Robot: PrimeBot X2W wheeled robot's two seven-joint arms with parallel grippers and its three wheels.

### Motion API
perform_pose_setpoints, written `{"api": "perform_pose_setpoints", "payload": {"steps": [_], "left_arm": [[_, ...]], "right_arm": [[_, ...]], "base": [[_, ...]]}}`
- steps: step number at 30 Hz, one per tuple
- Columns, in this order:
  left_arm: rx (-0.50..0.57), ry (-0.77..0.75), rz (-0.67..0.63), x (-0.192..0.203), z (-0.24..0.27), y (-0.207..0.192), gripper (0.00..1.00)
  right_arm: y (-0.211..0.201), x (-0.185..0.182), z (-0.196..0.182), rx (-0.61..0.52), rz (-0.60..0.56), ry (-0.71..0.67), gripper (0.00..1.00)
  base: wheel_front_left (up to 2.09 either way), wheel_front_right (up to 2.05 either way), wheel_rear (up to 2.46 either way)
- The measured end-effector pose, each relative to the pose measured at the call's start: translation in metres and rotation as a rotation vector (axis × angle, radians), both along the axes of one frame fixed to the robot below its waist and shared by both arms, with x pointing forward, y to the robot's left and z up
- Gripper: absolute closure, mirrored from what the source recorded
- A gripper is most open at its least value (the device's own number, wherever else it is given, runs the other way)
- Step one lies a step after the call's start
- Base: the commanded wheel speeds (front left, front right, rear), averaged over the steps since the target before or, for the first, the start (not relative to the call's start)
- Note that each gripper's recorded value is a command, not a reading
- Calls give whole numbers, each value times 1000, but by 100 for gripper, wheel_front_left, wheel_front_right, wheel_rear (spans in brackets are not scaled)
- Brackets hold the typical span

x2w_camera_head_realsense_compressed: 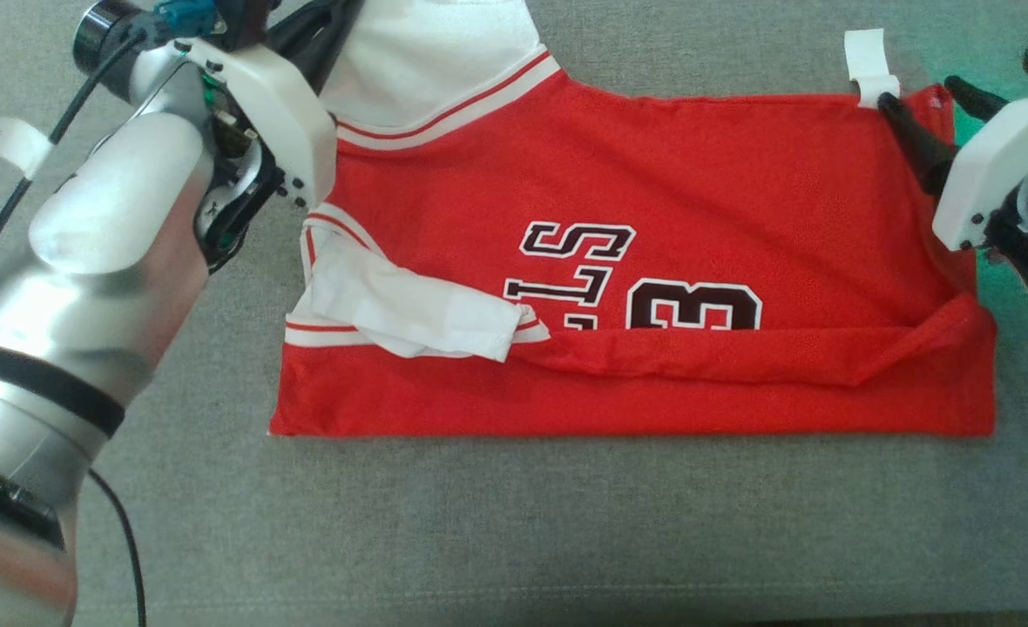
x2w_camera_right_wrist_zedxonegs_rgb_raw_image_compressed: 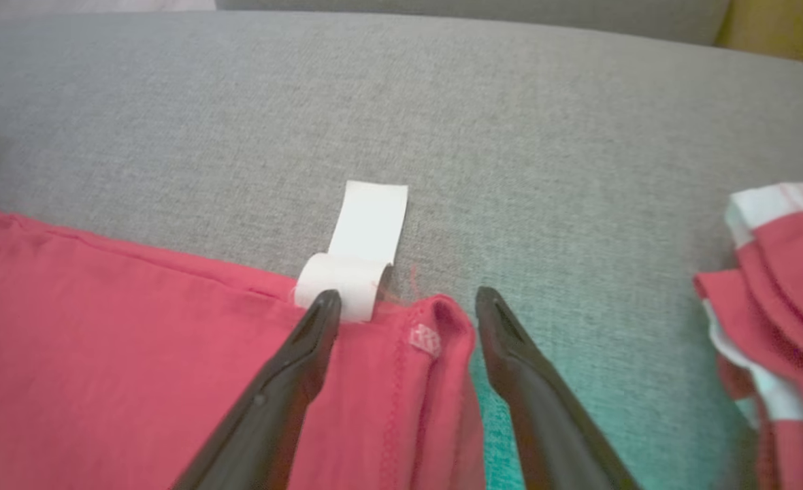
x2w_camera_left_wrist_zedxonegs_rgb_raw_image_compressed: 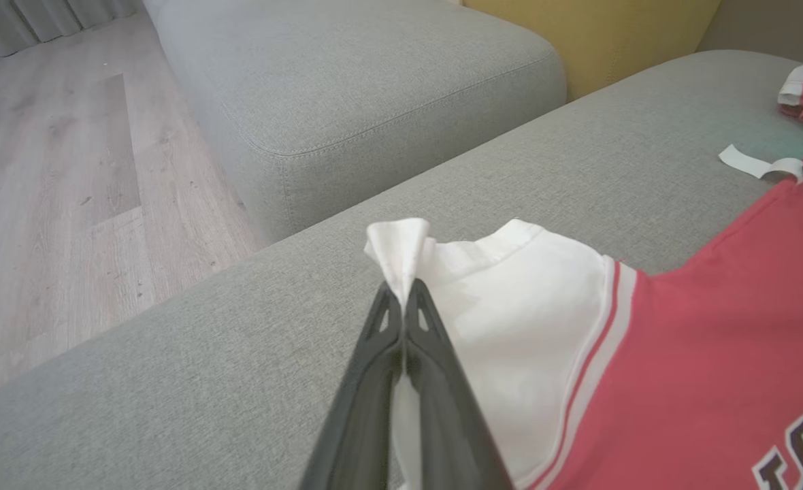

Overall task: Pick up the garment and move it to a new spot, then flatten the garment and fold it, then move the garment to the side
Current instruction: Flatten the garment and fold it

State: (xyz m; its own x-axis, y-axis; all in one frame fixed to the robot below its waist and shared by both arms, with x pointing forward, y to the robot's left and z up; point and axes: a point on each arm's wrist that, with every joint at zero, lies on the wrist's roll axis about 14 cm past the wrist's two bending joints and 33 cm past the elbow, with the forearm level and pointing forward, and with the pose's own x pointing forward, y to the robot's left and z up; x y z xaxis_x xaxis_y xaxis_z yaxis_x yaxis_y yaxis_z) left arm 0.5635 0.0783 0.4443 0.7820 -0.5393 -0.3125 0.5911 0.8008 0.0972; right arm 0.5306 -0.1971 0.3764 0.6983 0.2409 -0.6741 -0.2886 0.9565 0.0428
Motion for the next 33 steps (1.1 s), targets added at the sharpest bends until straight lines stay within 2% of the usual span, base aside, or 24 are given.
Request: {"api": "perform_pose_setpoints", "payload": {"steps": [6, 7, 8, 12, 18, 25, 33], "left_arm": [[8, 11, -12, -1, -4, -3, 100], [8, 12, -12, -1, -5, -3, 100], [8, 12, -13, -1, -5, -3, 100], [13, 19, -6, 0, -9, -1, 100], [1, 13, 28, 7, -13, 7, 100], [-13, -72, 88, 39, 4, 20, 100], [15, -176, 132, 69, 26, 30, 100]], "right_arm": [[-10, -6, -12, -34, -9, 96, 0], [-11, -6, -12, -36, -8, 109, 53], [-11, -5, -11, -39, -6, 115, 100], [-12, 1, -8, -44, -5, 99, 100], [-11, 25, 11, -17, -15, -10, 100], [-8, 69, 51, 23, -24, -208, 100], [-7, 101, 77, 54, -39, -383, 100]], "base": [[0, 0, 0], [0, 0, 0], [0, 0, 0], [0, 0, 0], [0, 0, 0], [0, 0, 0], [0, 0, 0]]}}
